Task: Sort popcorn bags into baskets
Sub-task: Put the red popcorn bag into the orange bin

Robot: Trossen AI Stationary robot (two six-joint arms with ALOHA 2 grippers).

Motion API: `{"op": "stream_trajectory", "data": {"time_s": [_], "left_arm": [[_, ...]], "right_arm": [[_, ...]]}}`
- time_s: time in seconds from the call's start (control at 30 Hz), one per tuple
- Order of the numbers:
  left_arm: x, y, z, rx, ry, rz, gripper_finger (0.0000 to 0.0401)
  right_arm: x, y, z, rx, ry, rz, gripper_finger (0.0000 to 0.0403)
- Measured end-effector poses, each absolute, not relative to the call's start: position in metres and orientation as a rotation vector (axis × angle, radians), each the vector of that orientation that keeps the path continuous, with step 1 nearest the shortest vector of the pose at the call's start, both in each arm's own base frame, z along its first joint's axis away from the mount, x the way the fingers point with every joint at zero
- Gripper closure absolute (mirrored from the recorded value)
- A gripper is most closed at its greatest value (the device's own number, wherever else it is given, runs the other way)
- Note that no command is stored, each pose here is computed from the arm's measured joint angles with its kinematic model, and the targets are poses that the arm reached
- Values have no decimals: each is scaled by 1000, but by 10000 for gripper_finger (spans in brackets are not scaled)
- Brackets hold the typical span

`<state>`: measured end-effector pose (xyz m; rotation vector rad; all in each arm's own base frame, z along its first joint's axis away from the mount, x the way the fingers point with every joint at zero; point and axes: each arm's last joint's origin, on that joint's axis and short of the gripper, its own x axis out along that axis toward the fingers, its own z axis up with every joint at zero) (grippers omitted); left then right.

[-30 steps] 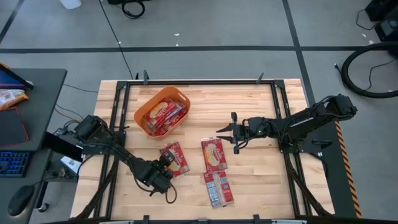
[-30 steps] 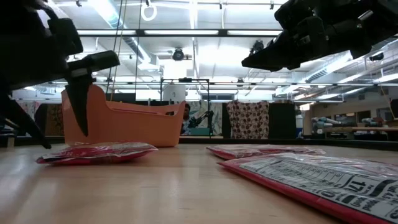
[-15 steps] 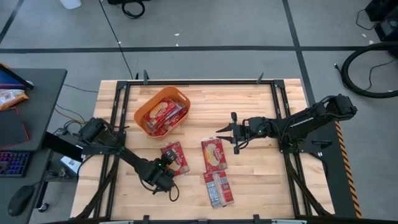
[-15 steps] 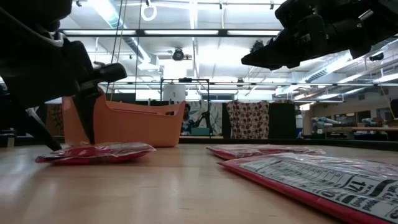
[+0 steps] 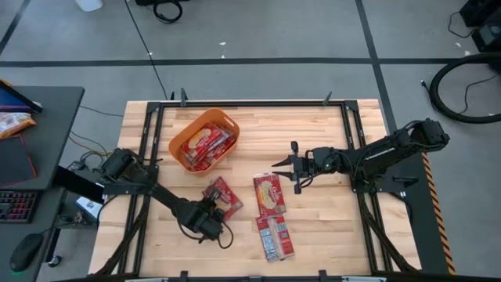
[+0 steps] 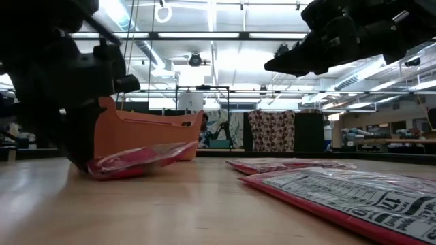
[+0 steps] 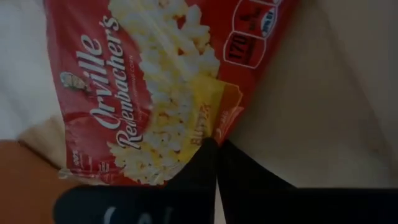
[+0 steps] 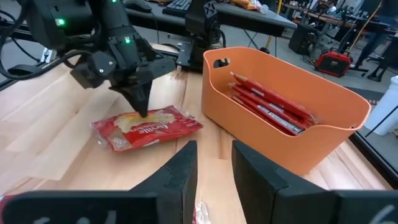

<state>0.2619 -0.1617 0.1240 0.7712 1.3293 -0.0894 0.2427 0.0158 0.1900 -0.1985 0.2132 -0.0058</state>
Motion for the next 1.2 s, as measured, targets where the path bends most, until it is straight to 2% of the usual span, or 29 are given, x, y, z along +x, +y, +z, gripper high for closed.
{"op": "stream_trajectory", "data": {"time_s": [0.17,0.3,0.53,0.67,0.8,1.0,1.2], "left_arm": [[267,-162,149,671,1271,-81,397],[276,-156,175,537,1202,4,398],[288,-139,231,329,1063,222,399],[295,-121,263,271,1015,401,400],[303,-103,290,223,957,495,400],[295,-65,321,123,1048,656,400],[281,-29,323,74,1210,767,400]], "right_arm": [[243,16,190,-200,213,-7,298],[243,16,190,-198,214,-7,298],[243,16,190,-197,214,-7,298],[243,16,190,-197,214,-7,298],[243,16,190,-197,214,-7,298],[243,16,190,-197,215,-7,298],[243,16,190,-197,215,-7,298]]}}
